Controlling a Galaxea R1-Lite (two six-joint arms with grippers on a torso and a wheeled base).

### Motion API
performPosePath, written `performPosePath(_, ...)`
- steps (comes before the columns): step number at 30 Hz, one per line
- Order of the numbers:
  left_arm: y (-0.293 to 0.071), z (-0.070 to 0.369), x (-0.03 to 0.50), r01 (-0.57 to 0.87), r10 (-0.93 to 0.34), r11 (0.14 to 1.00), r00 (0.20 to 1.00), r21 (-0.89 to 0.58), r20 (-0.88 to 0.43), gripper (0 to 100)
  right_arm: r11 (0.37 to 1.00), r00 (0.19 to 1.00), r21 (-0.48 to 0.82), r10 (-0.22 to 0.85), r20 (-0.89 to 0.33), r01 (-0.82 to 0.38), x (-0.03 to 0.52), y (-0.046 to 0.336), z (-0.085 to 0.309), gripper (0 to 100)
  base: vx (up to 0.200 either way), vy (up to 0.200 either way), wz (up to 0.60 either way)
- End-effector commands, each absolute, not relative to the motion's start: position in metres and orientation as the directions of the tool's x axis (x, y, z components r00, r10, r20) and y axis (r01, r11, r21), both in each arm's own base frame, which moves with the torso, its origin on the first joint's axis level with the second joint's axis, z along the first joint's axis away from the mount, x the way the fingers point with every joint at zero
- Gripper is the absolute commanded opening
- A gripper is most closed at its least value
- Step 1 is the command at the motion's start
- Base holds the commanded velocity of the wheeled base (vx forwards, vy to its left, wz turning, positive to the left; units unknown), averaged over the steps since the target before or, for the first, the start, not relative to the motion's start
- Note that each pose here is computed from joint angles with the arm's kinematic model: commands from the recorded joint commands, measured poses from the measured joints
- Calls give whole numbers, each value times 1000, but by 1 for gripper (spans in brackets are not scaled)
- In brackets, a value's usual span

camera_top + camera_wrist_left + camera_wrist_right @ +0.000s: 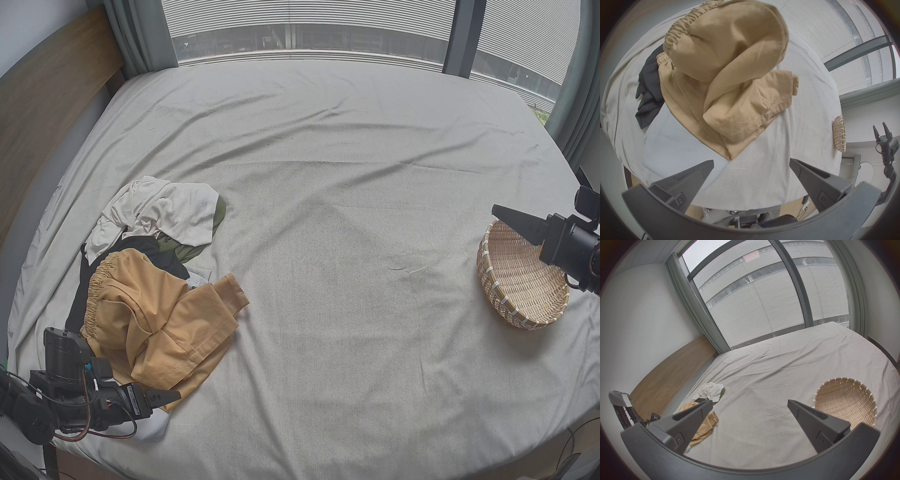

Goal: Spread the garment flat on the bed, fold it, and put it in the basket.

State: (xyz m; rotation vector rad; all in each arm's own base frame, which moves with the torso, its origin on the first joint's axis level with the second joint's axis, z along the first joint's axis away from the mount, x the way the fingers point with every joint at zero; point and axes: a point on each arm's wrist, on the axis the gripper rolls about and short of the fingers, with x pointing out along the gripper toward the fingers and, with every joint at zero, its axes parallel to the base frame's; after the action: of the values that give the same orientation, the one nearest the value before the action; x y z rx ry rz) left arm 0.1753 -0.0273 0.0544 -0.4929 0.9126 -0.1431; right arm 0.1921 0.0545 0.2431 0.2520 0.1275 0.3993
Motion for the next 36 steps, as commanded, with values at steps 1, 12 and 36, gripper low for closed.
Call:
performPosePath(1,-27,40,181,-118,-310,884,576,-452,-756,100,890,915,268,399,-62,-370,193,55,247,100,0,0,0)
performPosePath(12,-27,20,189,-147,-273,896,563,-420,-780,100,884,910,271,410,-59,-381,200,56,249,100,0,0,0)
performPosePath(36,-33,14,216,-114,-269,854,739,-507,-618,100,877,907,286,417,-56,-386,196,57,249,100,0,0,0)
